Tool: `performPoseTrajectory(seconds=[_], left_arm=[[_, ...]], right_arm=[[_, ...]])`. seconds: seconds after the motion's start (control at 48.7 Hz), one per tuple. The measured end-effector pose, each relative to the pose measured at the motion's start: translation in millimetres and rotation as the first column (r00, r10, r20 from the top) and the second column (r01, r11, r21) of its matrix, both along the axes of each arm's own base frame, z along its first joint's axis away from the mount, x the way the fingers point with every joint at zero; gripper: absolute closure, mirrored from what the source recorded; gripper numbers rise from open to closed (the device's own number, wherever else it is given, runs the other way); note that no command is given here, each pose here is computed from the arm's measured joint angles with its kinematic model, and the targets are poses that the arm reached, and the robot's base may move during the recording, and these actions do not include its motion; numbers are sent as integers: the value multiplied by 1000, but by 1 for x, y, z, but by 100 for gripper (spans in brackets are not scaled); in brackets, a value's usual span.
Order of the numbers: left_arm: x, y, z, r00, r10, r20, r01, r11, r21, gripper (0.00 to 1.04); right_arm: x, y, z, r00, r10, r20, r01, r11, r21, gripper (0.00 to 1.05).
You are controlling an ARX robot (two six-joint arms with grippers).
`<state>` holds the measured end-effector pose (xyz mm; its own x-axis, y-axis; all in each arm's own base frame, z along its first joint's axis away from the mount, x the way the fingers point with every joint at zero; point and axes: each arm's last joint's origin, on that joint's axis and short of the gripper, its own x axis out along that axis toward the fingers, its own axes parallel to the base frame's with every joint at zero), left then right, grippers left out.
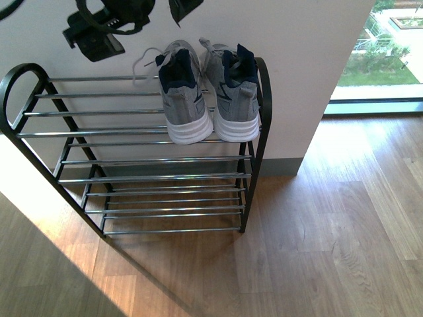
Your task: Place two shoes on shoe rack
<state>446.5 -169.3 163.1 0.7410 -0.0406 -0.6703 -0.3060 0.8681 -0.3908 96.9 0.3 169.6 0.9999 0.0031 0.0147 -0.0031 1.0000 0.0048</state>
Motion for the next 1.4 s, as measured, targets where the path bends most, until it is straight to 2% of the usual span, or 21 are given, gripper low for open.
performPoseTrajectory(seconds=[0.39,0.514,0.781,1.048,1.171,1.213,1.274,1.295,1.336,1.398], left_arm=[[-83,41,57,987,54,153,-69,993,95,9],[-104,52,68,981,55,187,-82,987,138,9],[-178,75,96,961,54,270,-111,973,202,9],[-250,106,102,948,101,300,-186,945,268,9],[-263,113,108,935,116,336,-208,945,253,9],[-262,116,104,920,34,392,-140,959,246,16],[-267,121,90,834,-132,535,-27,960,279,29],[-270,124,86,799,-188,571,-11,945,328,34],[-275,128,81,761,-232,605,-12,928,372,41],[-280,133,76,739,-258,622,-29,910,413,52]], right_arm=[[0,0,0,1000,0,0,0,1000,0,103],[0,0,0,1000,0,0,0,1000,0,103],[0,0,0,1000,0,0,0,1000,0,103],[0,0,0,1000,0,0,0,1000,0,103],[0,0,0,1000,0,0,0,1000,0,103],[0,0,0,1000,0,0,0,1000,0,103],[0,0,0,1000,-2,0,2,1000,0,103],[0,0,0,1000,-2,0,2,1000,0,103],[0,0,0,1000,-2,0,2,1000,0,103],[0,0,0,1000,-2,0,2,1000,-2,99]])
